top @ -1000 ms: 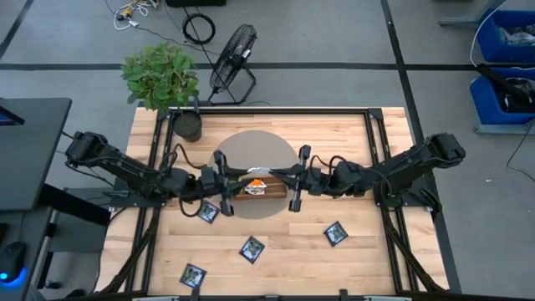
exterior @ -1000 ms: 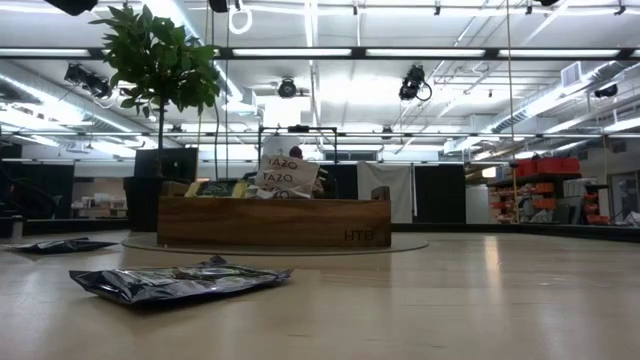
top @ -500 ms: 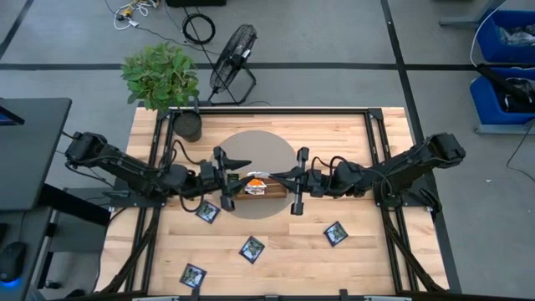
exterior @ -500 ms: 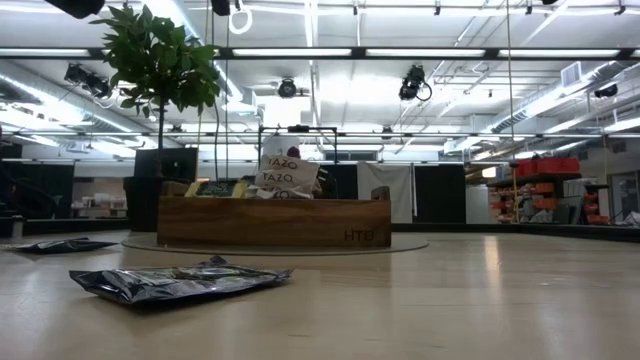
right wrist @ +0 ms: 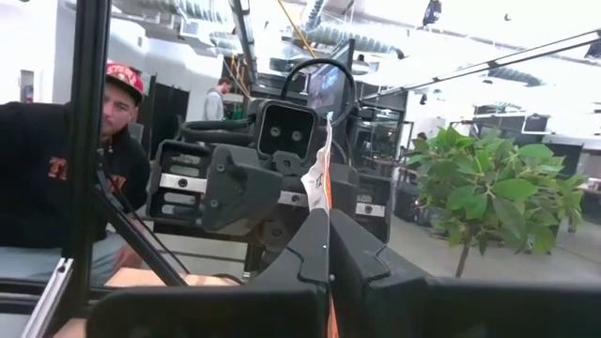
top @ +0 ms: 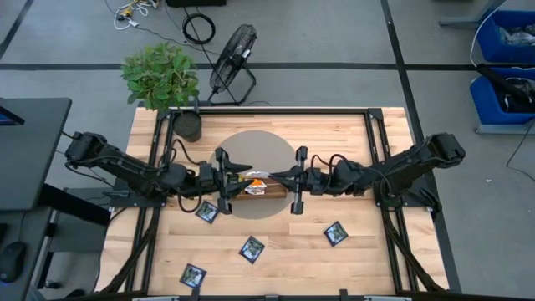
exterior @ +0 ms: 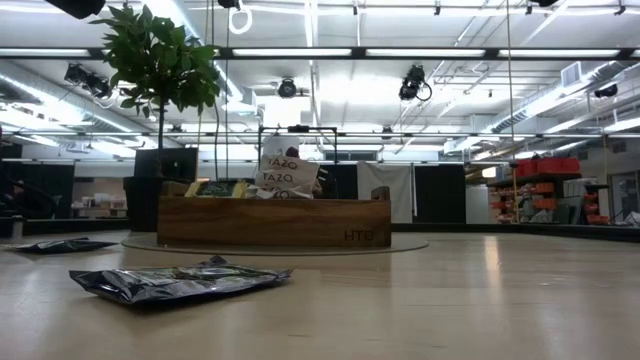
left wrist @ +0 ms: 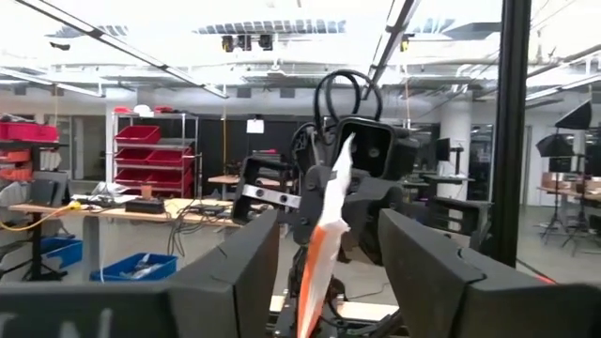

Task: Pick & Place Tea
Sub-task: Put the orange tea bag into the wooden organizer

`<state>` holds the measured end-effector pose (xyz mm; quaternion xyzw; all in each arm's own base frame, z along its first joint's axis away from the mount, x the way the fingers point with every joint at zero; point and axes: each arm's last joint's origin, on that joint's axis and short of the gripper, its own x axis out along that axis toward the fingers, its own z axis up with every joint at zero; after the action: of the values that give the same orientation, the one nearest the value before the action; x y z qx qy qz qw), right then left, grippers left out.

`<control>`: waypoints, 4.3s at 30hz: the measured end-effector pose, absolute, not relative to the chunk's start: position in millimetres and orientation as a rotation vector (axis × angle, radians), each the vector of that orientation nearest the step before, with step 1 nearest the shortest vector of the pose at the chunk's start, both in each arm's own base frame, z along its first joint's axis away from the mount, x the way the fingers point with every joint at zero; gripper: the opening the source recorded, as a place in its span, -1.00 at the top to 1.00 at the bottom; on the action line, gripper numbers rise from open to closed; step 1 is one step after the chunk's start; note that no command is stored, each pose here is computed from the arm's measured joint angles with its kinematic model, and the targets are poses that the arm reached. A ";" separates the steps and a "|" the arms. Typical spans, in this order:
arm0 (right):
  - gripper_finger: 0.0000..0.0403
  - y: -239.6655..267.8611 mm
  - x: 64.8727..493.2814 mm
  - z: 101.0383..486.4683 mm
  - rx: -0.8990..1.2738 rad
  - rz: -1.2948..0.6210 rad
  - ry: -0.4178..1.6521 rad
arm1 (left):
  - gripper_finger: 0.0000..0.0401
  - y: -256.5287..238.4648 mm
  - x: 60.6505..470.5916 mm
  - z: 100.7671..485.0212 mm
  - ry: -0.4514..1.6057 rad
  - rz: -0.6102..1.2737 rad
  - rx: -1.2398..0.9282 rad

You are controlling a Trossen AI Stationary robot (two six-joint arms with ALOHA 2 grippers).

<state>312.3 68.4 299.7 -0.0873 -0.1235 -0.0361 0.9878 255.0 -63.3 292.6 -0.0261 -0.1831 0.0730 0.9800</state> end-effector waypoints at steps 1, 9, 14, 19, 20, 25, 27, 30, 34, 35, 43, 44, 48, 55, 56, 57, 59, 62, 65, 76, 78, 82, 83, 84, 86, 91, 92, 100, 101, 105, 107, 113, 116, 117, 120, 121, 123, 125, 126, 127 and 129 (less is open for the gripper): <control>1.00 67.4 312.6 299.7 -0.172 -0.068 -0.249 | 0.08 -62.6 255.2 292.5 -0.368 0.148 -0.052; 1.00 66.2 313.6 298.7 -0.167 -0.066 -0.247 | 0.40 -53.5 257.4 292.6 -0.374 0.172 -0.094; 1.00 66.1 313.7 298.5 -0.175 -0.068 -0.245 | 0.73 -53.6 257.8 292.4 -0.370 0.162 -0.064; 1.00 66.3 313.9 297.2 -0.178 -0.066 -0.234 | 0.96 -53.7 258.7 290.4 -0.344 0.166 -0.041; 1.00 66.5 314.0 296.8 -0.175 -0.064 -0.229 | 0.97 -54.5 258.9 289.4 -0.333 0.166 -0.025; 0.89 66.8 314.6 293.6 -0.180 -0.059 -0.200 | 0.99 -57.4 259.5 284.5 -0.275 0.194 0.015; 0.81 66.7 314.7 293.4 -0.179 -0.059 -0.198 | 0.99 -57.2 260.0 282.9 -0.259 0.204 0.022; 0.68 66.7 314.8 293.0 -0.174 -0.059 -0.194 | 0.99 -56.9 260.4 281.3 -0.240 0.219 0.029; 0.51 66.2 312.6 295.3 -0.167 -0.059 -0.188 | 0.99 -56.2 261.0 277.6 -0.199 0.251 0.048; 0.47 65.8 311.4 296.5 -0.168 -0.063 -0.186 | 0.99 -56.7 261.1 276.2 -0.183 0.260 0.060; 0.30 70.3 299.1 307.5 -0.169 -0.086 -0.168 | 0.99 -58.9 260.9 259.5 -0.009 0.347 0.135; 0.29 71.5 298.1 307.8 -0.170 -0.095 -0.163 | 1.00 -58.7 261.3 256.3 0.017 0.352 0.132; 0.27 75.3 295.5 306.3 -0.175 -0.121 -0.127 | 1.00 -58.0 265.3 241.6 0.100 0.396 0.120; 0.27 77.0 295.3 302.7 -0.156 -0.128 -0.091 | 1.00 -59.6 276.8 208.8 0.209 0.486 0.082; 0.27 76.9 295.3 302.9 -0.153 -0.128 -0.093 | 1.00 -59.4 278.2 204.3 0.220 0.509 0.078; 0.27 76.9 295.3 302.9 -0.153 -0.129 -0.093 | 1.00 -59.2 279.0 199.8 0.233 0.537 0.079; 0.27 76.9 295.3 302.7 -0.149 -0.128 -0.091 | 1.00 -58.8 279.6 192.4 0.253 0.596 0.078; 0.27 76.9 295.3 302.8 -0.145 -0.128 -0.093 | 1.00 -58.1 279.8 186.8 0.262 0.639 0.054; 0.27 76.9 295.3 302.8 -0.141 -0.128 -0.092 | 1.00 -57.3 278.5 182.4 0.278 0.671 0.030; 0.27 76.8 295.4 302.3 -0.132 -0.127 -0.088 | 1.00 -62.2 270.6 172.8 0.282 0.692 -0.026; 0.27 76.8 295.4 302.2 -0.131 -0.127 -0.087 | 1.00 -62.3 264.4 165.4 0.273 0.693 -0.050; 0.27 76.8 295.4 302.2 -0.129 -0.127 -0.088 | 1.00 -61.7 253.3 156.6 0.199 0.678 -0.119; 0.27 76.6 295.5 302.2 -0.129 -0.127 -0.088 | 1.00 -61.2 251.1 155.8 0.175 0.673 -0.134; 0.27 76.5 295.5 302.2 -0.129 -0.128 -0.088 | 1.00 -60.9 249.2 155.8 0.151 0.659 -0.143; 0.27 76.5 295.5 302.3 -0.128 -0.128 -0.089 | 1.00 -60.7 247.2 156.9 0.117 0.618 -0.159; 0.27 76.5 295.5 302.3 -0.112 -0.127 -0.090 | 1.00 -58.1 247.6 156.6 0.122 0.580 -0.147; 0.27 76.5 295.5 302.3 -0.110 -0.127 -0.090 | 1.00 -56.6 248.1 156.3 0.129 0.575 -0.138; 0.27 76.6 295.5 302.3 -0.110 -0.127 -0.090 | 1.00 -47.2 251.9 156.3 0.139 0.535 -0.154; 0.27 76.6 295.5 302.3 -0.110 -0.127 -0.089 | 1.00 -46.6 252.1 156.3 0.140 0.532 -0.155; 0.27 76.6 295.5 302.3 -0.110 -0.127 -0.089 | 0.99 -44.9 252.1 155.0 0.155 0.537 -0.141; 0.27 76.6 295.5 302.2 -0.110 -0.127 -0.089 | 0.99 -44.0 252.2 154.6 0.159 0.539 -0.141; 0.27 76.7 295.4 302.2 -0.111 -0.126 -0.089 | 0.99 -44.2 252.6 154.5 0.163 0.516 -0.147; 0.27 76.8 295.5 302.0 -0.111 -0.124 -0.087 | 0.99 -44.3 252.6 154.4 0.164 0.515 -0.147; 0.27 76.8 295.5 302.0 -0.111 -0.123 -0.088 | 0.99 -44.3 252.7 154.1 0.164 0.516 -0.147; 0.27 76.8 295.5 301.5 -0.108 -0.122 -0.083 | 0.99 -44.8 254.7 148.5 0.170 0.517 -0.145; 0.27 76.9 295.6 301.3 -0.107 -0.122 -0.081 | 0.99 -45.1 256.0 146.2 0.166 0.516 -0.150; 0.27 76.9 295.6 301.2 -0.107 -0.122 -0.080 | 0.99 -45.7 258.1 139.5 0.174 0.517 -0.145; 0.27 76.9 295.6 301.2 -0.107 -0.121 -0.080 | 0.99 -46.0 259.5 135.3 0.176 0.518 -0.140; 0.27 76.9 295.6 301.2 -0.107 -0.121 -0.080 | 0.99 -46.2 260.2 135.4 0.165 0.517 -0.146; 0.27 76.9 295.6 301.1 -0.107 -0.121 -0.079 | 0.99 -46.3 260.6 135.6 0.156 0.516 -0.151; 0.27 76.9 295.6 301.1 -0.107 -0.121 -0.079 | 0.99 -46.3 260.6 134.0 0.164 0.517 -0.146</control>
<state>295.6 76.9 301.1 -0.0534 -0.0394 -0.0606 0.9959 260.6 -46.3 134.0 -0.0720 0.0812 0.2550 0.9608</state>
